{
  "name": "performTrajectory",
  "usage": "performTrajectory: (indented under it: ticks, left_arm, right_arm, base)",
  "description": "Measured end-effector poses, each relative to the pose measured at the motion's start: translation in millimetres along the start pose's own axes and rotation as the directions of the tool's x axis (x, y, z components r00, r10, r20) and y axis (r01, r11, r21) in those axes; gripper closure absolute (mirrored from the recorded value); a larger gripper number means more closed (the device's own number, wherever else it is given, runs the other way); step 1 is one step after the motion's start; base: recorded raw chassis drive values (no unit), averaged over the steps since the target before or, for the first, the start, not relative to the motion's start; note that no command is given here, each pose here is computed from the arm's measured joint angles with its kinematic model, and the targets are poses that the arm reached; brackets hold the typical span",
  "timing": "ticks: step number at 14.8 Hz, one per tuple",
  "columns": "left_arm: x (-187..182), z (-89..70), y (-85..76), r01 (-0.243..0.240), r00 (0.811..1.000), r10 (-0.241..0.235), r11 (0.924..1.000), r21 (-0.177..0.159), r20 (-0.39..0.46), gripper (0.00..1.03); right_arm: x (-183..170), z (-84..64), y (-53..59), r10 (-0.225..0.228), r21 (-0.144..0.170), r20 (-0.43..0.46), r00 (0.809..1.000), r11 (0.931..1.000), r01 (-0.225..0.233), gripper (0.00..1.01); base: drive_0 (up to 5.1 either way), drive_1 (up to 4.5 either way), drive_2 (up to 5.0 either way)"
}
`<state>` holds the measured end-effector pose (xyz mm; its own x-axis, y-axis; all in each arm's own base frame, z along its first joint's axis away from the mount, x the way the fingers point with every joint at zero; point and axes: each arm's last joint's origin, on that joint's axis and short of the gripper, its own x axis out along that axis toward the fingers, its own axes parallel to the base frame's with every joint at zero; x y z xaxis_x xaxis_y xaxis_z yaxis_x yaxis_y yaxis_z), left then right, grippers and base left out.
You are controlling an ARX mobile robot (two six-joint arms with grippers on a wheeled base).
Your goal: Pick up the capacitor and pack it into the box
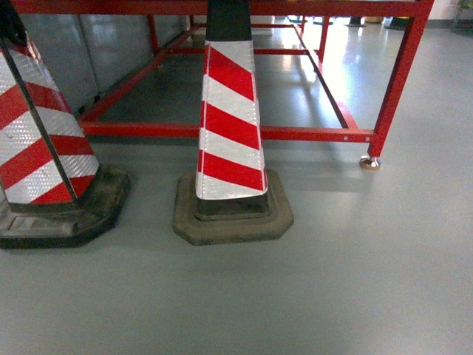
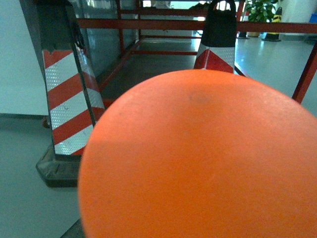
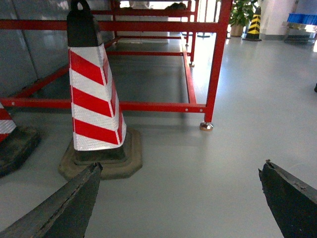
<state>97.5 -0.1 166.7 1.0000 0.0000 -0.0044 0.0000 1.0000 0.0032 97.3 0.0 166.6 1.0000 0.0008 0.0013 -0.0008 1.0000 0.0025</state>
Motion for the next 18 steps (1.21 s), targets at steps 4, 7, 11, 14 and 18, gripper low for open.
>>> performTrajectory:
  ticks: [4, 7, 11, 14, 18]
  left_arm:
    - [0.0, 0.1, 0.0, 0.000, 1.000, 0.000, 1.0000, 0.000, 0.002, 0.59]
    - [0.0, 0.5, 0.0, 0.000, 1.000, 0.000, 1.0000, 0.000, 0.005, 0.59]
    - [0.0, 0.1, 0.0, -0.001, 1.000, 0.001, 1.0000, 0.000, 0.001, 0.59]
    - [0.0, 0.1, 0.0, 0.000, 1.000, 0.000, 1.0000, 0.000, 0.002, 0.59]
    - [0.0, 0.0, 0.0, 0.000, 1.000, 0.000, 1.0000, 0.000, 0.000, 0.59]
  right_arm:
    - [0.0, -0.2, 0.0, -0.001, 0.000, -0.003, 1.000, 1.0000, 0.001, 0.03]
    - [0.0, 0.6, 0.0, -0.001, 0.000, 0.005, 1.000, 1.0000, 0.001, 0.03]
    - [0.0, 0.1, 0.0, -0.001, 0.000, 0.000, 1.000, 1.0000, 0.001, 0.03]
    - [0.0, 0.2, 0.0, -0.001, 0.000, 0.001, 1.000, 1.0000, 0.001, 0.03]
    - [0.0, 0.0, 0.0, -0.001, 0.000, -0.001, 1.000, 1.0000, 0.001, 0.03]
  base:
    - [-0.1, 3.78, -3.9]
    - [0.0, 2.60, -2.7]
    - [0.0, 0.00, 0.0]
    - [0.0, 0.00, 0.0]
    - [0.0, 0.00, 0.0]
